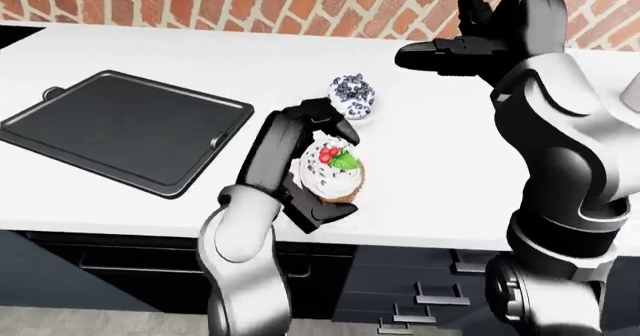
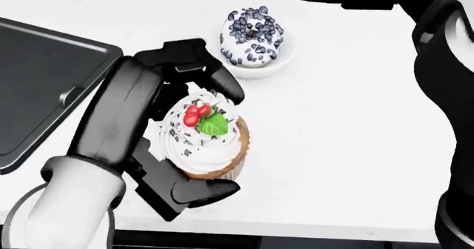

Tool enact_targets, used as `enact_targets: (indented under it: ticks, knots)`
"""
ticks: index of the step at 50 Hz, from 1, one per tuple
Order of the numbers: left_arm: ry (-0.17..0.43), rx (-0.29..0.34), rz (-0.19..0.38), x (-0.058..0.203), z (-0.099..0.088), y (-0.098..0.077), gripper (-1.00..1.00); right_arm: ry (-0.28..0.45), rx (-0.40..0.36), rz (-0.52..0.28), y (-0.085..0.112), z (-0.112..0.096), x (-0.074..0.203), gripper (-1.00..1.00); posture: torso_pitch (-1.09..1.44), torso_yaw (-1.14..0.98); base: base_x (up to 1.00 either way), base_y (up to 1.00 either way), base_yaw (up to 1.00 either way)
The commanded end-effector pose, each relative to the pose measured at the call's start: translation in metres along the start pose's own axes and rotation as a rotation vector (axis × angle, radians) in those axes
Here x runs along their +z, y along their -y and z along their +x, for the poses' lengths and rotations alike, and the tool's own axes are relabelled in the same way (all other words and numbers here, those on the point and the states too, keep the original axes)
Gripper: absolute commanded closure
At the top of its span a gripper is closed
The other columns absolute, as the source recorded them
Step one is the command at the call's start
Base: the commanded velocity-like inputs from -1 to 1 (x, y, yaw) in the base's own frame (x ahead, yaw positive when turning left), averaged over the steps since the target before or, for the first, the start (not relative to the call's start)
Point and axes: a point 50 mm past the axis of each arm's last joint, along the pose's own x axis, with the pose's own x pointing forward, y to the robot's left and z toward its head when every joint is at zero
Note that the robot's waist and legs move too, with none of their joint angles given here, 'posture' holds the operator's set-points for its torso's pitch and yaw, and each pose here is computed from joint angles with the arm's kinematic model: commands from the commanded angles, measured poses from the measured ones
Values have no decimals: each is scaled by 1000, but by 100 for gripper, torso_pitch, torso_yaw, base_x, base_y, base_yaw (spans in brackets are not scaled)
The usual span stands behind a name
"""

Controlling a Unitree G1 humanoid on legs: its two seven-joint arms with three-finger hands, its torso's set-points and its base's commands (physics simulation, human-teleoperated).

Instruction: Pick up the bowl with donut and place it on the tray. Pick up the cupcake and place it on the tray.

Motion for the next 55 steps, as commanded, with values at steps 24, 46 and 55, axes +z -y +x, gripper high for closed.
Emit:
enact_targets:
  ticks: [24, 46, 55]
  knots:
    - [46, 167, -33, 8, -17, -59, 100, -235, 107, -252, -13, 16, -60, -100, 0, 0, 0, 0, 0]
    - [61, 164, -32, 13, -19, -60, 100, -302, 148, -303, -44, 33, -108, -100, 0, 0, 0, 0, 0]
    - [63, 163, -34, 13, -19, -60, 100, -306, 132, -303, -53, 42, -121, -100, 0, 0, 0, 0, 0]
